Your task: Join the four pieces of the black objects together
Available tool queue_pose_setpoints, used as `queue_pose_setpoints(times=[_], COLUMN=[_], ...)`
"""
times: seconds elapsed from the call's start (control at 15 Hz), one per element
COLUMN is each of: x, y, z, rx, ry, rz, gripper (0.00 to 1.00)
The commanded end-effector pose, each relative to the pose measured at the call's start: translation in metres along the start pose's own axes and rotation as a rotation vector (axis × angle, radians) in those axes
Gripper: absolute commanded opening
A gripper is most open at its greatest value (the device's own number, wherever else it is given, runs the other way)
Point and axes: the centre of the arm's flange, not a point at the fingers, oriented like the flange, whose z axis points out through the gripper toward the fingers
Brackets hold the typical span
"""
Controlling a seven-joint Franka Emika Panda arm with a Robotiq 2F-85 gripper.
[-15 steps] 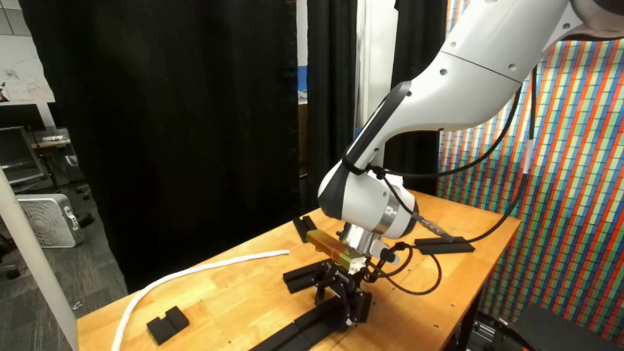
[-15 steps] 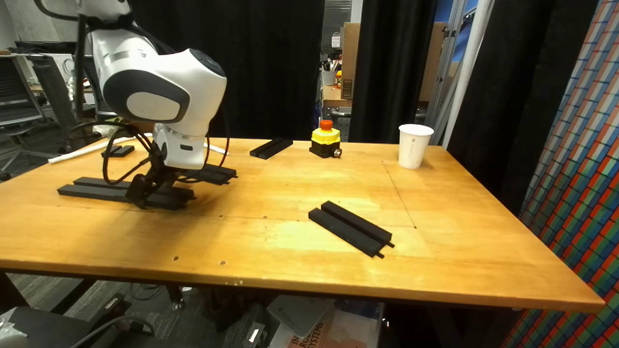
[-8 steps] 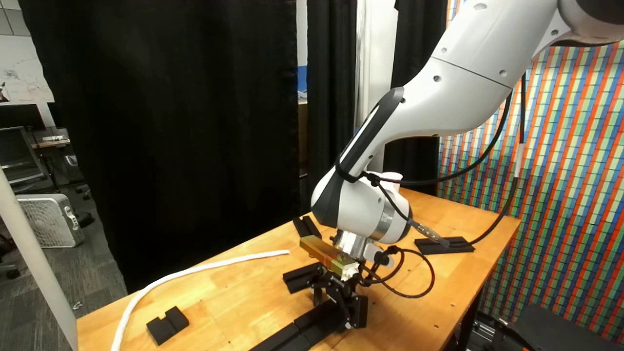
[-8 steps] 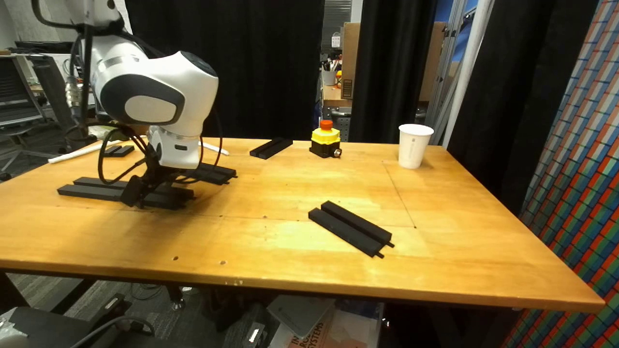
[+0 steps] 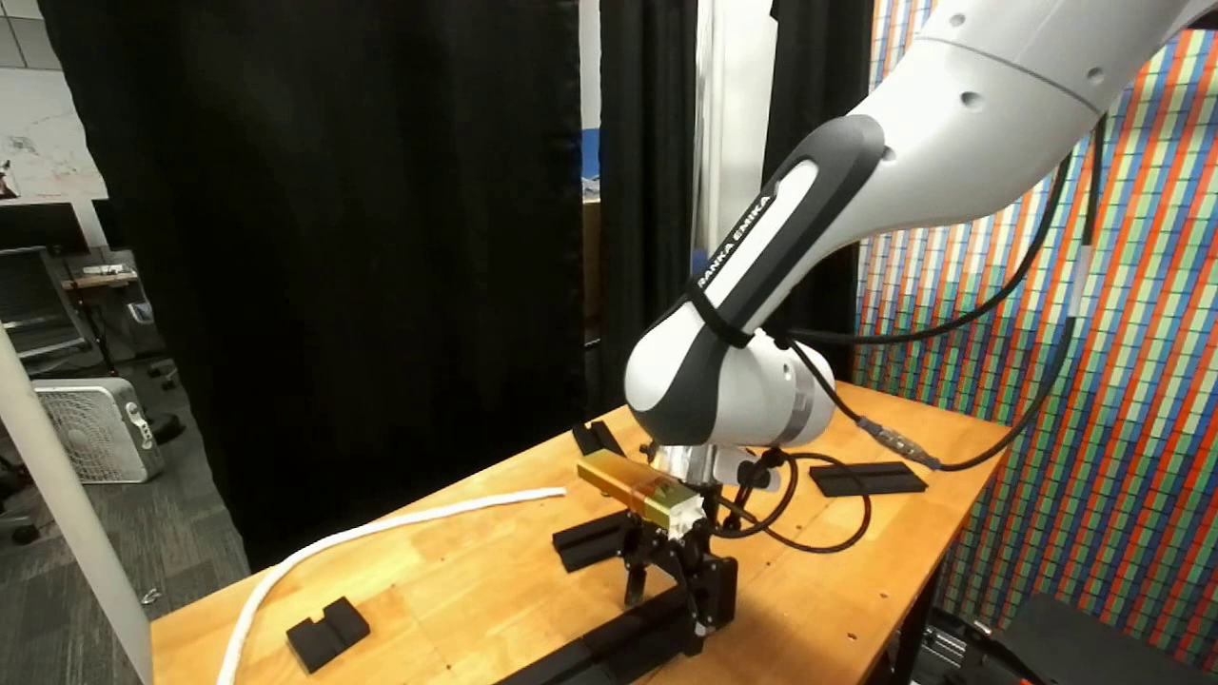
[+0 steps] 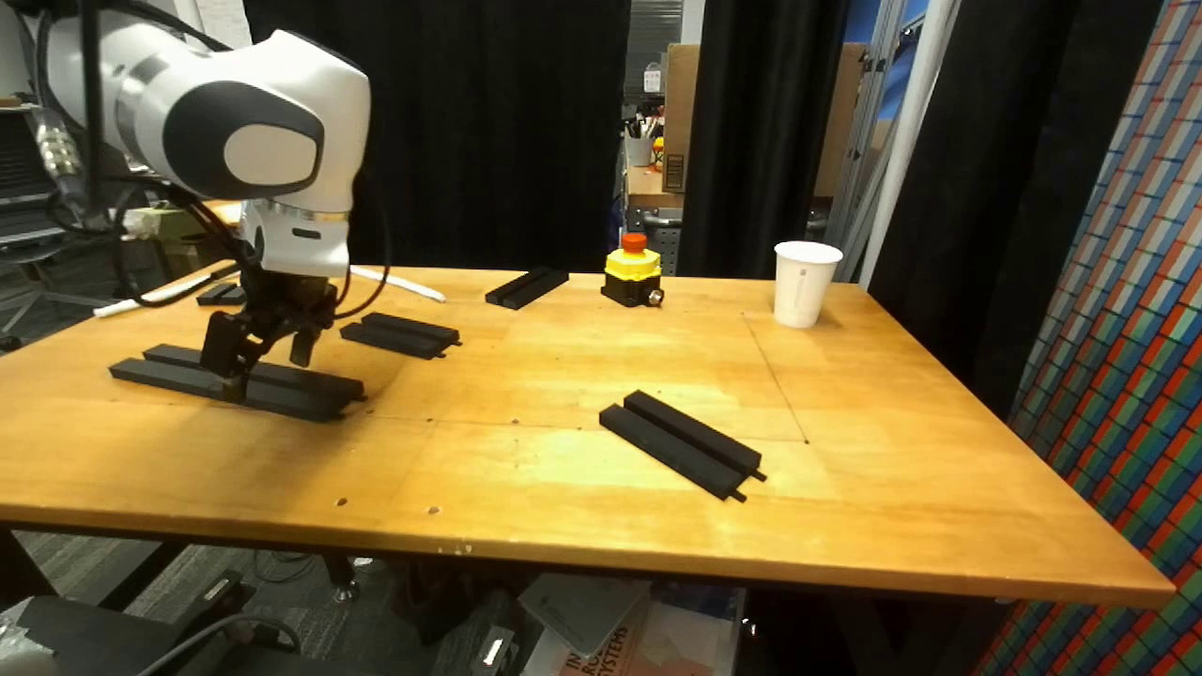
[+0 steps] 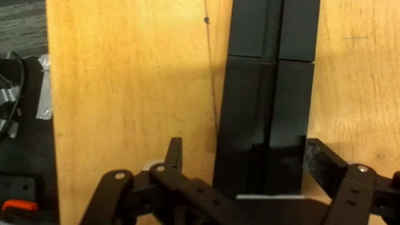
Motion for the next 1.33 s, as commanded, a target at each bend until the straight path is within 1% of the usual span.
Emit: queue_pose_setpoints(times=[0.0,0.07,0.2,0.27,0.33,0.4,0.53,0.6,0.73,1.0,1.27], x=[-0.007,-0.005,0.01,0.021,0.028,0.036,0.046,0.049,0.046,0.031,0.013], y=[0.013,0.011,-0.009,-0.026,-0.034,-0.05,-0.076,-0.083,-0.096,-0.113,-0.13], z=[-0.069,-0.08,-0.107,-0.121,-0.132,-0.14,-0.145,-0.145,-0.134,-0.102,-0.07], rx=[-0.008,-0.008,0.004,0.016,0.029,0.05,0.085,0.099,0.115,0.144,0.192], ry=[0.119,0.152,0.217,0.234,0.245,0.243,0.213,0.204,0.221,0.24,0.238], rz=[0.004,-0.011,-0.029,-0.048,-0.054,-0.057,-0.044,-0.039,-0.036,-0.038,-0.042], gripper=[1.0,1.0,1.0,1.0,1.0,1.0,1.0,1.0,1.0,1.0,1.0])
